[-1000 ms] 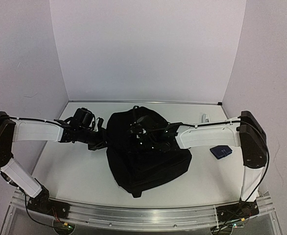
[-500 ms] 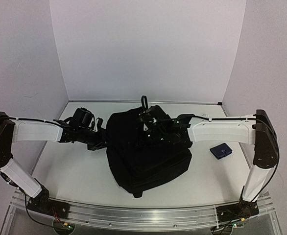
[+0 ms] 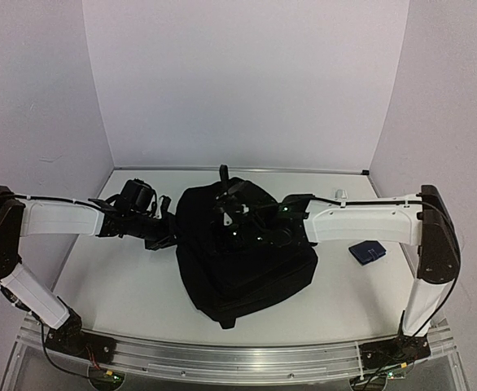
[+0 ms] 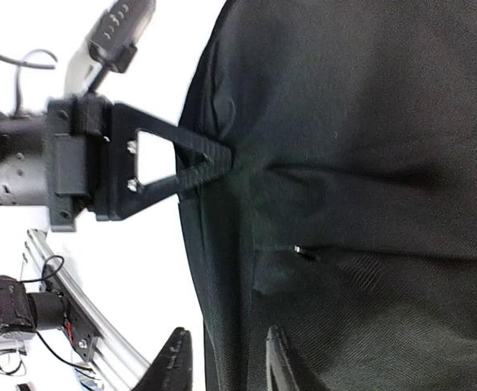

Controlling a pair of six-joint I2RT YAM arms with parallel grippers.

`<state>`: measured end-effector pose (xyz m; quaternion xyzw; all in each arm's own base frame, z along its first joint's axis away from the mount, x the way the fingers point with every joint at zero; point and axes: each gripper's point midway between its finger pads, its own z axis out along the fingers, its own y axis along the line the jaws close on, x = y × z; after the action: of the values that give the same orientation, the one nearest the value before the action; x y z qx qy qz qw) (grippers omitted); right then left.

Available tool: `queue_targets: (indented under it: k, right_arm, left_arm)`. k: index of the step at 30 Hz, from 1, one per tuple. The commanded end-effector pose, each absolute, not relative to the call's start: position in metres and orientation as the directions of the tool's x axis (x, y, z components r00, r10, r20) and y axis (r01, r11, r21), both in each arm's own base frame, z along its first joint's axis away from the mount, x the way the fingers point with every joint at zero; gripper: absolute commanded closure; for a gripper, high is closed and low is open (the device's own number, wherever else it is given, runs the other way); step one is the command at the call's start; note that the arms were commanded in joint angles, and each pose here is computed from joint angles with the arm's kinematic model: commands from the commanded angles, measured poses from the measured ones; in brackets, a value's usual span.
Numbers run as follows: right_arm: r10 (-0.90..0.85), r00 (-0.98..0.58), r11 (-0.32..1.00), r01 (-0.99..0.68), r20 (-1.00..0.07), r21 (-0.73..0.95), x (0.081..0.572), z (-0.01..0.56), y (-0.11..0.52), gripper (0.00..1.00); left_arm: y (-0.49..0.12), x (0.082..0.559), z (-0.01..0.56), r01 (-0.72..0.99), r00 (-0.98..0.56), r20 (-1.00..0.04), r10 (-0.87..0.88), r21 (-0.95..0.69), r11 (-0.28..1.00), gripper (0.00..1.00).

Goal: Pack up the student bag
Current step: Unzip the student bag at the center of the board.

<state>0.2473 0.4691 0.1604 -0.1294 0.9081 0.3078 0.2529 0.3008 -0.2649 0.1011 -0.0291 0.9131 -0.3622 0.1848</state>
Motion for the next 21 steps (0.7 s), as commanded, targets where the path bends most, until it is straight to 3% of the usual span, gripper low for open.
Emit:
queue_targets:
  k: [1,5,13,17,21]
  right_arm:
    - [0.002,-0.817,0.812,-0.335,-0.577,0.478,0.264,0.172,0.461,0.58]
    - [0.038,-0.806,0.832,-0.302,-0.59,0.466,0.271,0.178,0.446,0.47]
    - [0.032,-0.81,0.835,-0.3,-0.586,0.461,0.29,0.173,0.441,0.45]
    - [0.011,-0.812,0.834,-0.315,-0.584,0.453,0.294,0.166,0.447,0.48]
    - [0.003,-0.807,0.817,-0.338,-0.59,0.467,0.295,0.17,0.455,0.59]
  left_arm:
    - [-0.26,0.307,0.109,0.096,-0.914,-0.353,-0.2,-0.666,0.74,1.0]
    - [-0.26,0.308,0.11,0.095,-0.913,-0.355,-0.203,-0.667,0.739,1.0]
    - [-0.261,0.307,0.11,0.092,-0.914,-0.35,-0.204,-0.67,0.736,1.0]
    - [-0.261,0.308,0.111,0.093,-0.915,-0.35,-0.203,-0.67,0.737,1.0]
    - [-0.262,0.308,0.112,0.094,-0.915,-0.349,-0.201,-0.67,0.736,1.0]
